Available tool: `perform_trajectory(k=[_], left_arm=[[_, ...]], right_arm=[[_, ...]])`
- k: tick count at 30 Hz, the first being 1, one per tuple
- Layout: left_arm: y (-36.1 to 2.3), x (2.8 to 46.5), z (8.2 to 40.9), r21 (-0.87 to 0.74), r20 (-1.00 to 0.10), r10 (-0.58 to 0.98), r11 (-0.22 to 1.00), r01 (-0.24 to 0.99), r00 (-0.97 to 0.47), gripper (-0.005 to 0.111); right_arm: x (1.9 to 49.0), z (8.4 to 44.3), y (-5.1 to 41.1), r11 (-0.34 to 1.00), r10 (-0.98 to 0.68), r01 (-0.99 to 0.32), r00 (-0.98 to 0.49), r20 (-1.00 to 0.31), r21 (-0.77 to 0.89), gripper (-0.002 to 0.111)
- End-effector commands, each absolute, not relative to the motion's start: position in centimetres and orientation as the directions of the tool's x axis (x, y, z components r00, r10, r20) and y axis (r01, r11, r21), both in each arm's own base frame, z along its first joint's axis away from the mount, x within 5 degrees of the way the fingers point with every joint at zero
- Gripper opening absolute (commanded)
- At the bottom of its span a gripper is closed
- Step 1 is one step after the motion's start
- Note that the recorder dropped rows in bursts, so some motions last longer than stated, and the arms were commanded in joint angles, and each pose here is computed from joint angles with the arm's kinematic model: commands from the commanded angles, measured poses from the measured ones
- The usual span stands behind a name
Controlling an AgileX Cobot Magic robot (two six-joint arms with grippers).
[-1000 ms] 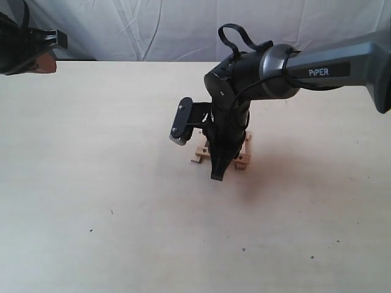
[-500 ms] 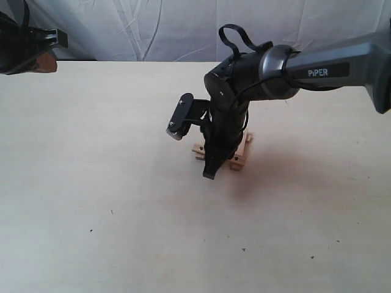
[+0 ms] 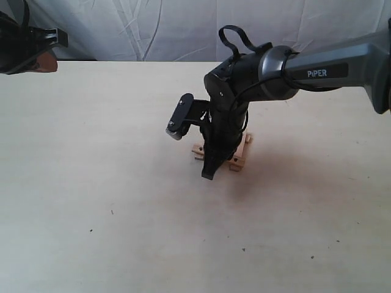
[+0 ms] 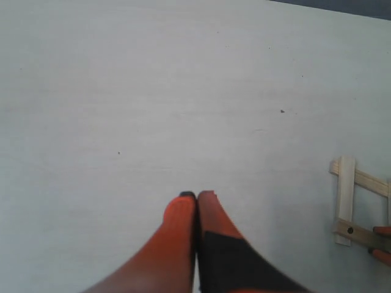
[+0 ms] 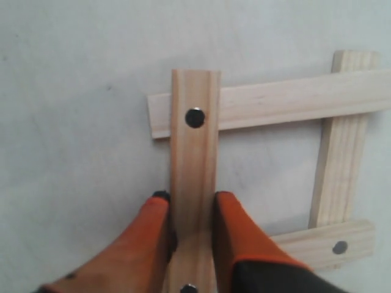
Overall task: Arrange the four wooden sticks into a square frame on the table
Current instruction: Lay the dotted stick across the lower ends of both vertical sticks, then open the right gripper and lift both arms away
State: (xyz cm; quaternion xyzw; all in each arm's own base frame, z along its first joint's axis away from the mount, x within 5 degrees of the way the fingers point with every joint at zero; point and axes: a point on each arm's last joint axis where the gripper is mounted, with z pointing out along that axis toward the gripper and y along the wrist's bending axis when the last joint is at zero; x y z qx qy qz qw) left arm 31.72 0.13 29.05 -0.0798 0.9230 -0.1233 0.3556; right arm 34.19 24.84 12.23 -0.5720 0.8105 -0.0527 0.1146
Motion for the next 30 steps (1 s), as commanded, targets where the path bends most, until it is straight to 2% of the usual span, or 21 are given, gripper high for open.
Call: perform_trajectory(k=[1, 3, 4, 8, 11, 14, 18, 23, 30], left_arm=[[0.0, 31.6, 29.3, -0.304, -0.643, -0.254, 0.951, -0.064, -0.722, 0.000], [0.0, 31.6, 29.4, -0.308, -0.642, -0.258, 0.949, -0.065, -0.722, 0.000], [0.0, 31.6, 29.4, -0.308, -0.642, -0.258, 0.949, -0.065, -0.722, 0.000], [0.0, 31.6, 29.3, -0.311, -0.638, -0.258, 0.948, -0.065, -0.726, 0.000], [-0.5, 31.5, 29.3, -0.322, -0.630, -0.256, 0.945, -0.054, -0.733, 0.000], [-2.0, 31.4, 29.3, -0.305, -0.636, -0.183, 0.952, 0.027, -0.749, 0.000], [-4.6, 31.1, 29.3, -0.289, -0.643, -0.093, 0.949, 0.128, -0.760, 0.000], [-7.3, 30.3, 29.0, -0.261, -0.624, 0.016, 0.938, 0.228, -0.781, 0.000], [-7.5, 30.1, 28.8, -0.207, -0.621, 0.080, 0.943, 0.261, -0.780, 0.000]], right_arm=[[34.4, 12.5, 24.7, 0.369, -0.928, -0.903, -0.347, -0.134, -0.220, 0.037], [34.5, 13.0, 24.7, 0.405, -0.913, -0.887, -0.378, -0.156, -0.221, 0.046], [34.5, 13.2, 24.8, 0.427, -0.902, -0.877, -0.396, -0.171, -0.222, 0.047], [34.3, 15.7, 24.6, 0.542, -0.836, -0.813, -0.495, -0.237, -0.214, 0.040], [33.8, 17.9, 24.2, 0.638, -0.765, -0.747, -0.585, -0.270, -0.189, 0.023], [33.3, 19.5, 23.8, 0.715, -0.694, -0.680, -0.661, -0.285, -0.163, 0.000], [32.4, 20.8, 22.8, 0.792, -0.603, -0.599, -0.738, -0.303, -0.118, -0.001], [31.6, 22.1, 19.5, 0.864, -0.485, -0.502, -0.814, -0.320, -0.033, -0.001], [29.5, 25.3, 13.4, 0.938, -0.302, -0.344, -0.869, -0.392, 0.038, -0.001]])
